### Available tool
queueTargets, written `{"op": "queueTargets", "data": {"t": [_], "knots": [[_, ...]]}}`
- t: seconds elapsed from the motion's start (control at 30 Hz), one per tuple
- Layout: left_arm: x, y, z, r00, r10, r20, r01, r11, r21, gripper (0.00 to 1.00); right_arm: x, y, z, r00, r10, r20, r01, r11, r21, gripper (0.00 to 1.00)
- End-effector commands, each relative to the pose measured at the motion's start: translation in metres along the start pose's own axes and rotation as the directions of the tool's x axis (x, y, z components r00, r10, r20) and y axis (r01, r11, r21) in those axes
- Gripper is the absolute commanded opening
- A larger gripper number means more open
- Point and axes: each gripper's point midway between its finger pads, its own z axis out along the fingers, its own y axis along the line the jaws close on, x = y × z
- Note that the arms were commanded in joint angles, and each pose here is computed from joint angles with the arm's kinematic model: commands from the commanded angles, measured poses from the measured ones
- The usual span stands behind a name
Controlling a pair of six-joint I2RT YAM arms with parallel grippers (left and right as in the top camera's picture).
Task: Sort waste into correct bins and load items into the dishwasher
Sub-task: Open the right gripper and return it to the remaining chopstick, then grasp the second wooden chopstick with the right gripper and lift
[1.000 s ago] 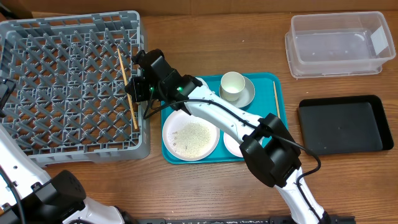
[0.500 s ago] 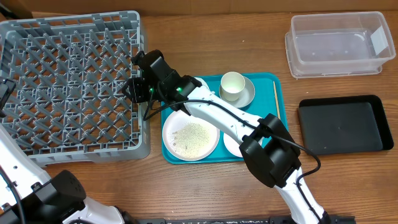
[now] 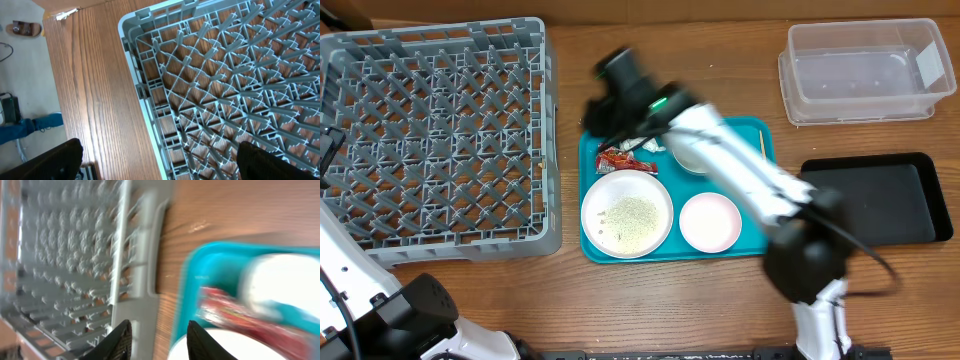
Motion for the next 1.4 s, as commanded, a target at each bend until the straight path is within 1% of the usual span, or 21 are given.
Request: {"op": "queueTargets", "data": {"t": [0.0,0.03,0.1,0.13,0.17,0.2,0.23,0.3,0.37,0.47,0.57,0.67,0.77,0.9,1.07,1.37], "knots": [[-0.001,0.000,0.002,1.000,-0.016,0.005,0.016,1.000,-0.016,1.00,-0.054,-0.014,-0.130,0.976,-0.027,0.216,0.022,0.999,0.026,0.38],[-0.001,0.000,0.002,1.000,-0.016,0.005,0.016,1.000,-0.016,1.00,-0.054,-0.031,-0.147,0.977,-0.025,0.214,0.012,0.998,0.060,0.40],[-0.001,0.000,0.002,1.000,-0.016,0.005,0.016,1.000,-0.016,1.00,-0.050,-0.076,-0.179,0.978,0.007,0.208,-0.043,0.984,0.173,0.47],[-0.001,0.000,0.002,1.000,-0.016,0.005,0.016,1.000,-0.016,1.00,-0.043,-0.119,-0.198,0.978,0.054,0.201,-0.114,0.947,0.301,0.49],[-0.001,0.000,0.002,1.000,-0.016,0.005,0.016,1.000,-0.016,1.00,-0.038,-0.142,-0.207,0.977,0.086,0.195,-0.155,0.917,0.369,0.49],[-0.001,0.001,0.002,1.000,-0.017,0.005,0.017,1.000,-0.016,1.00,-0.032,-0.163,-0.215,0.975,0.120,0.187,-0.191,0.882,0.431,0.48],[-0.001,0.001,0.002,1.000,-0.016,0.005,0.016,1.000,-0.016,1.00,-0.023,-0.186,-0.220,0.972,0.162,0.168,-0.225,0.843,0.489,0.43],[-0.001,0.000,0.002,1.000,-0.016,0.005,0.016,1.000,-0.016,1.00,-0.010,-0.211,-0.221,0.965,0.223,0.136,-0.261,0.808,0.529,0.30],[-0.001,0.001,0.002,1.000,-0.016,0.005,0.016,1.000,-0.016,1.00,0.002,-0.229,-0.212,0.958,0.268,0.106,-0.281,0.788,0.548,0.27],[-0.001,0.000,0.002,1.000,-0.016,0.005,0.016,1.000,-0.016,1.00,0.018,-0.247,-0.188,0.953,0.296,0.063,-0.278,0.774,0.569,0.27],[-0.001,0.000,0.002,1.000,-0.016,0.005,0.016,1.000,-0.016,1.00,0.039,-0.264,-0.161,0.955,0.295,0.003,-0.241,0.772,0.588,0.30],[-0.001,0.000,0.002,1.000,-0.016,0.005,0.016,1.000,-0.016,1.00,0.056,-0.281,-0.139,0.956,0.291,-0.030,-0.216,0.772,0.597,0.31],[-0.001,0.001,0.002,1.000,-0.017,0.005,0.017,1.000,-0.016,1.00,0.069,-0.294,-0.120,0.956,0.290,-0.034,-0.213,0.773,0.597,0.31],[-0.001,0.001,0.002,1.000,-0.017,0.005,0.017,1.000,-0.016,1.00,0.082,-0.307,-0.103,0.958,0.285,-0.035,-0.209,0.775,0.596,0.32],[-0.001,0.000,0.002,1.000,-0.016,0.005,0.016,1.000,-0.016,1.00,0.091,-0.320,-0.083,0.974,0.222,-0.041,-0.157,0.797,0.584,0.36],[-0.001,0.000,0.002,1.000,-0.016,0.005,0.016,1.000,-0.016,1.00,0.105,-0.332,-0.068,0.987,0.134,-0.086,-0.061,0.817,0.574,0.36]]}}
